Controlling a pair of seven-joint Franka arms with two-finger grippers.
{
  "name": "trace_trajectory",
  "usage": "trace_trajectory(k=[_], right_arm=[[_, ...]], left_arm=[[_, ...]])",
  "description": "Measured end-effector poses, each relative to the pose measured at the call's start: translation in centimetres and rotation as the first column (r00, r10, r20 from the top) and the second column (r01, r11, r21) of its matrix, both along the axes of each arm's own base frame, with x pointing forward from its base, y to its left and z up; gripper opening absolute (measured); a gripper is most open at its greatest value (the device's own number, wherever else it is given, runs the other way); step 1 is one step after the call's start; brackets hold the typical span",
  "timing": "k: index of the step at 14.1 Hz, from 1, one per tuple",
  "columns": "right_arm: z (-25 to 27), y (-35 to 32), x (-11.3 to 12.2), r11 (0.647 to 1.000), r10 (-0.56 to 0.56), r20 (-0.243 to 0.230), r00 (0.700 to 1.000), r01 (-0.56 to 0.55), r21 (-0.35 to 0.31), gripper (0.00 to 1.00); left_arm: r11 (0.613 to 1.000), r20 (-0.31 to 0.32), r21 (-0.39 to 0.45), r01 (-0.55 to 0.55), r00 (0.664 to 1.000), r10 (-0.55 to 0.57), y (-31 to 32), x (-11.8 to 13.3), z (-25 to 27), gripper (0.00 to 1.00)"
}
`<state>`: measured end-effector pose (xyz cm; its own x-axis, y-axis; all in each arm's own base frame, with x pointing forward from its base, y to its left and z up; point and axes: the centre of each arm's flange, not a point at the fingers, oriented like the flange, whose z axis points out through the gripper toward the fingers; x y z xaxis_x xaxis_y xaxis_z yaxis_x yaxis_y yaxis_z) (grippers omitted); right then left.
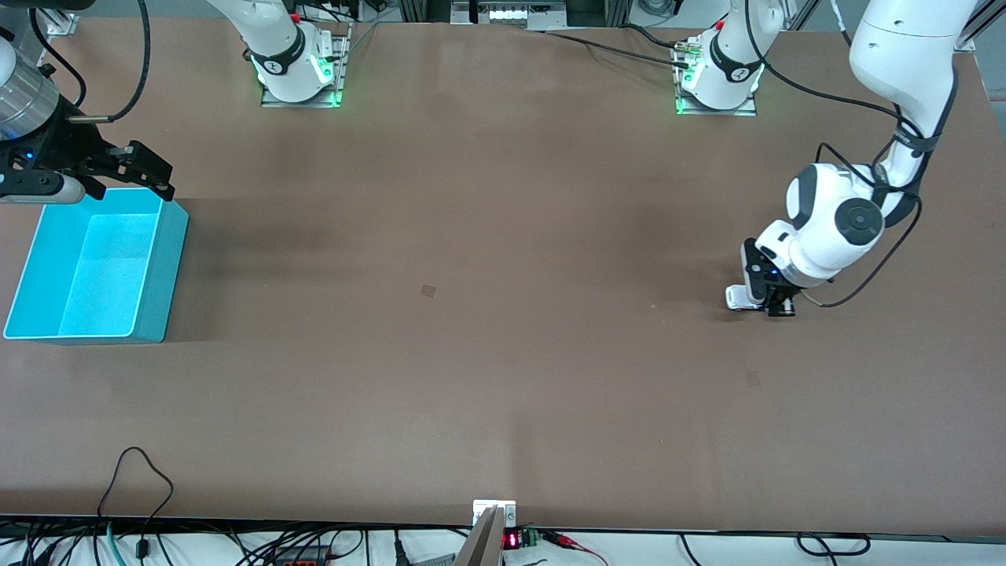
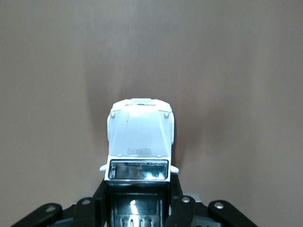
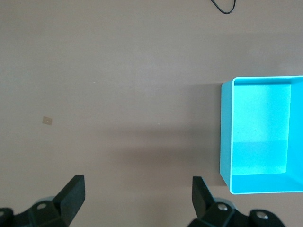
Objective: Wind and store white jeep toy
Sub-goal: 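Press the jeep down and drag it backward with the left gripper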
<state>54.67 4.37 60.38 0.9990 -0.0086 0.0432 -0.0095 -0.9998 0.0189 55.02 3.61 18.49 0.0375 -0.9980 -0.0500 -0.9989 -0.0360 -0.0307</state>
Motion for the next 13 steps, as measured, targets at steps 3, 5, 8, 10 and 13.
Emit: trace_trajectory(k=[3,5,8,10,13], right_arm=[[0.0,0.0,0.0,1.0,0.0,0.0,1.0,0.0,0.0,1.0],[0.0,0.0,0.0,1.0,0.0,0.0,1.0,0.0,0.0,1.0],[0.0,0.0,0.0,1.0,0.0,0.0,1.0,0.0,0.0,1.0],[0.0,0.0,0.0,1.0,0.0,0.0,1.0,0.0,0.0,1.0],[0.0,0.0,0.0,1.0,0.0,0.0,1.0,0.0,0.0,1.0]], left_arm=[[1.0,-0.001,0.003,-0.015,1.0,0.015,3.6,0.1,0.0,0.51],[1.0,-0.002,0.005,-0.009,1.0,0.009,5.6,0.1,0.0,0.51],[1.0,0.0,0.008,-0.012,1.0,0.012,8.8,0.1,0.0,0.51],[1.0,0.002,0.01,-0.018,1.0,0.018,10.4,0.0,0.0,0.51],[1.0,0.005,0.012,-0.025,1.0,0.025,12.0,-0.1,0.0,0.51]])
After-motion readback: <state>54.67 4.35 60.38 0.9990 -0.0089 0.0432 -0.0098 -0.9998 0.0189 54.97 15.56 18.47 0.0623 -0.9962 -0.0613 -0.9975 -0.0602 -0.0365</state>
